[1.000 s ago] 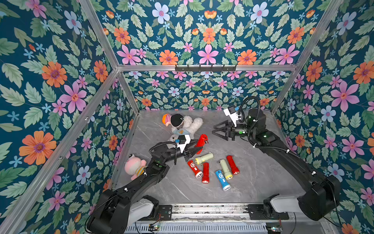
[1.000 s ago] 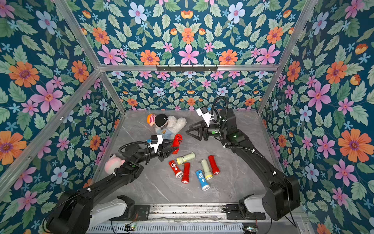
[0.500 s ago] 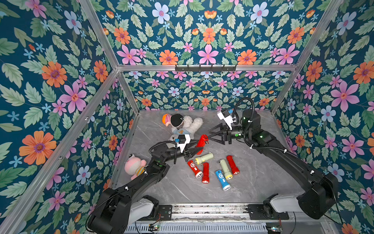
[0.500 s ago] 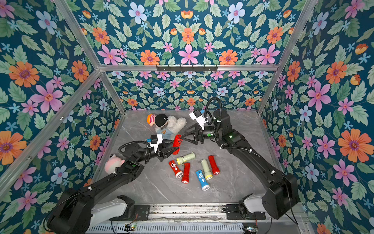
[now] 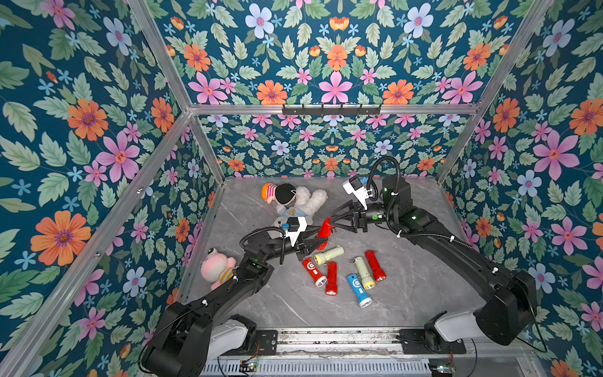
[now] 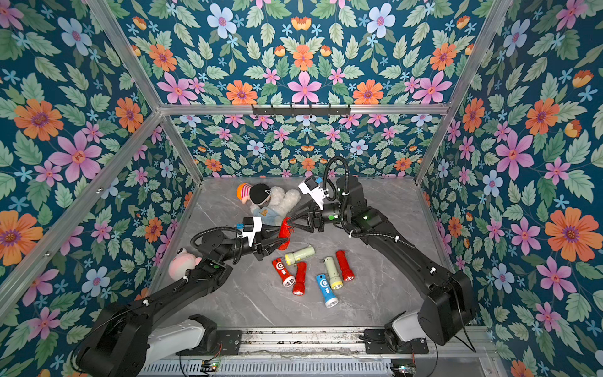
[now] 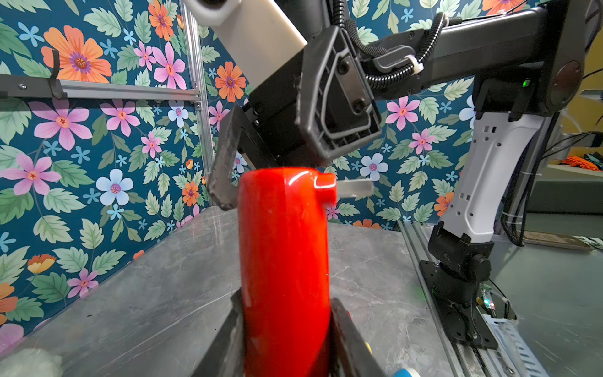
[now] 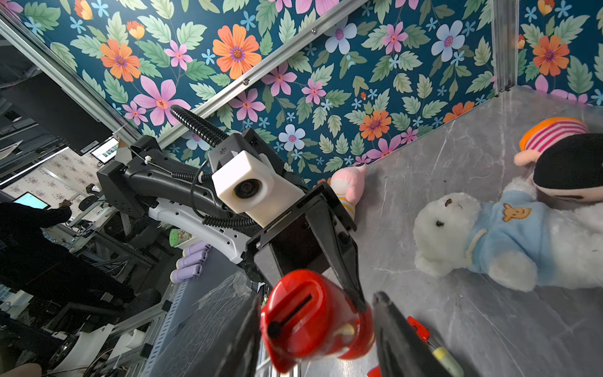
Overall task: Close the plug at the bottom of the flashlight
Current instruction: Close the plug of the flashlight.
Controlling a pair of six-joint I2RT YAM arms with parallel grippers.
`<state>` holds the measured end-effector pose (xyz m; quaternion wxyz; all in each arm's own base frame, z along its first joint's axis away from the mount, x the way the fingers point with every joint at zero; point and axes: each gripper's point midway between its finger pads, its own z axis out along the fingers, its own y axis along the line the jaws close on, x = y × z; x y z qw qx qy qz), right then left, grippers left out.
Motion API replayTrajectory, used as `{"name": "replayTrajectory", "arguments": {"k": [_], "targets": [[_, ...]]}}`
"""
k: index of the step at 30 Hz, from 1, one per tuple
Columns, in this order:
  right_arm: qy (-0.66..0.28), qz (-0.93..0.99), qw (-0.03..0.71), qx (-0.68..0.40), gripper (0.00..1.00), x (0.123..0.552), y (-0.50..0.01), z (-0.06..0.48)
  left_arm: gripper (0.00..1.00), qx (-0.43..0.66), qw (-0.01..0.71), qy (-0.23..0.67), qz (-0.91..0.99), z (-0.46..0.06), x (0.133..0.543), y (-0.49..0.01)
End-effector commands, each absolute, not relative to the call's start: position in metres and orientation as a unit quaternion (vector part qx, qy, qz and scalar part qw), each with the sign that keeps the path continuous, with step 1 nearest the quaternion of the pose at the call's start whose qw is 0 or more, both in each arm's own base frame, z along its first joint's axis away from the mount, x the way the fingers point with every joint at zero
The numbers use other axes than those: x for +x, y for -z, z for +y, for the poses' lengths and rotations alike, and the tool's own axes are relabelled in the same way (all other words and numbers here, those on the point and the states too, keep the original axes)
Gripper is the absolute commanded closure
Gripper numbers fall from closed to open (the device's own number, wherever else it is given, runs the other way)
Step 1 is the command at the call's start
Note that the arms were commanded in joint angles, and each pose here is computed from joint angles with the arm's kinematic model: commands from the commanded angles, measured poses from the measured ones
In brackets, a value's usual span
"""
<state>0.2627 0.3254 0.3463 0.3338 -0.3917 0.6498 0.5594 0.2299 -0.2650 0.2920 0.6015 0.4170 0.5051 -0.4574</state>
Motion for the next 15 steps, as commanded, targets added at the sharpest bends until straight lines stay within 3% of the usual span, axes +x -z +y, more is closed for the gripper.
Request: {"name": "replayTrajectory", "arguments": {"k": [1, 8, 15], "targets": [[-0.56, 0.64, 0.341, -0.4, 0.47, 0.262, -0.3518, 0.3264, 1.0, 0.425, 0.622, 0.456, 0.474, -0.2635, 0.224, -0.3064], [-0.565, 0.643, 0.331, -0.398, 0.53, 0.2618, -0.3477, 0.3277, 1.0, 0.422, 0.625, 0.456, 0.473, -0.262, 0.2228, -0.3072], [-0.575, 0.637, 0.32, -0.401, 0.5, 0.2575, -0.3477, 0.3282, 1.0, 0.422, 0.628, 0.456, 0.469, -0.2609, 0.2213, -0.3094]]}}
